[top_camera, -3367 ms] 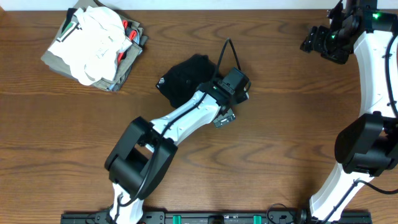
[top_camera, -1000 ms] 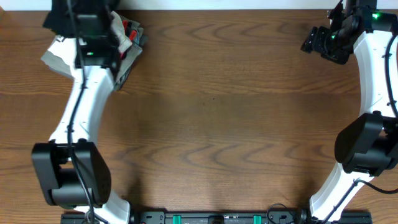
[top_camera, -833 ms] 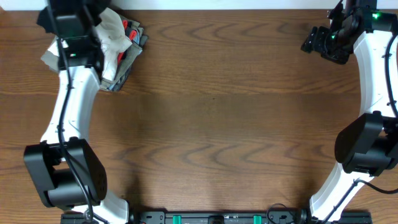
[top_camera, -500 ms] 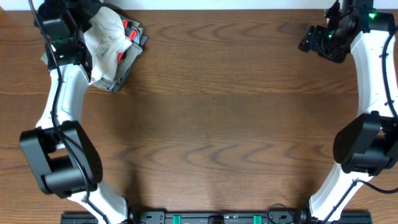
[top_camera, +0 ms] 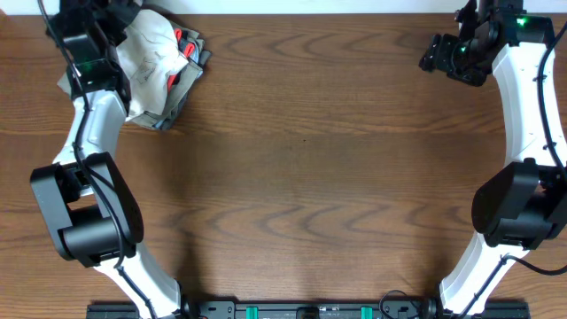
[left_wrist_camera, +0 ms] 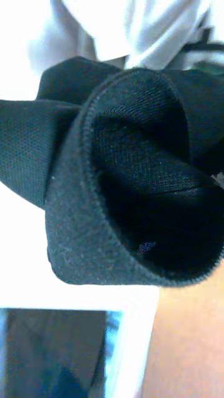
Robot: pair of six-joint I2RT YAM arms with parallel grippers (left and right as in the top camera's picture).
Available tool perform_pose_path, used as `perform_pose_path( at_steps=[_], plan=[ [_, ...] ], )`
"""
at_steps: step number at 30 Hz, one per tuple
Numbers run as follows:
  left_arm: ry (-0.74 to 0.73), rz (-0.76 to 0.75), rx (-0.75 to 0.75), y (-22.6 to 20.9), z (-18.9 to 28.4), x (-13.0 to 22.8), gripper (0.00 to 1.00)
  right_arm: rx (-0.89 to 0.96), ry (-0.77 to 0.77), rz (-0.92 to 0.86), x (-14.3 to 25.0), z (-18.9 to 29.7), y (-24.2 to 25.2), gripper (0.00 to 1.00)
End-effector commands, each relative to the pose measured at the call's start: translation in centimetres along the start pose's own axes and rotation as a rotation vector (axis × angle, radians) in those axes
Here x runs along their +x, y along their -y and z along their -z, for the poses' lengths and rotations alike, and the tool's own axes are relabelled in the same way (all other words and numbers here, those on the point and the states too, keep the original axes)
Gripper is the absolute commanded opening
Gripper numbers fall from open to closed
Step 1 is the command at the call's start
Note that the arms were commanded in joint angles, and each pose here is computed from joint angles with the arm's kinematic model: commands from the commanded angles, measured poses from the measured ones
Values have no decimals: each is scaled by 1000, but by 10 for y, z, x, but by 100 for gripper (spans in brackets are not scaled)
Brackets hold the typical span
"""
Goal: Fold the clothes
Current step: 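Release the shirt on the stack and press it down with the left gripper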
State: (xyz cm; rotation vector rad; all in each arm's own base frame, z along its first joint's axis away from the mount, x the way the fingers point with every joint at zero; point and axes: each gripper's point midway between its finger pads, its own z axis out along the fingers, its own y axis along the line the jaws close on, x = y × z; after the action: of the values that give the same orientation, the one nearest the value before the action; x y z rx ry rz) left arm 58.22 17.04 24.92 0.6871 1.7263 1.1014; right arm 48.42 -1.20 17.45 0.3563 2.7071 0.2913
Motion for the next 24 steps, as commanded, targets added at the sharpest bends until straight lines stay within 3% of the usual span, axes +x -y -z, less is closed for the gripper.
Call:
perform_pose_path(
  at_steps=[1, 5, 11, 16, 18, 19, 21, 24],
  plan=[
    [-22, -5, 1, -6, -1, 6, 6, 6, 0, -8, -1, -4, -2, 75],
    [-42, -5, 92, 20, 1, 5, 6, 6, 2, -8, -2, -4, -2, 74],
    [-29, 136, 163, 47, 7, -20, 6, 6, 2, -8, -2, -4, -2, 74],
    [-40, 138, 288, 88, 20, -39, 6, 6, 2, -7, -2, -4, -2, 74],
    [-62, 117, 356, 107, 28, -40, 10, 6, 3, -7, -2, -4, -2, 75],
    [-76, 105, 393, 117, 32, -40, 26, 5, 5, -7, -2, -4, -2, 75],
    [-104, 104, 452, 133, 41, -38, 96, 4, 10, -6, -4, -4, -2, 75],
    [-169, 239, 477, 143, 47, -36, 98, 4, 14, -6, -5, -4, -2, 76]
  ],
)
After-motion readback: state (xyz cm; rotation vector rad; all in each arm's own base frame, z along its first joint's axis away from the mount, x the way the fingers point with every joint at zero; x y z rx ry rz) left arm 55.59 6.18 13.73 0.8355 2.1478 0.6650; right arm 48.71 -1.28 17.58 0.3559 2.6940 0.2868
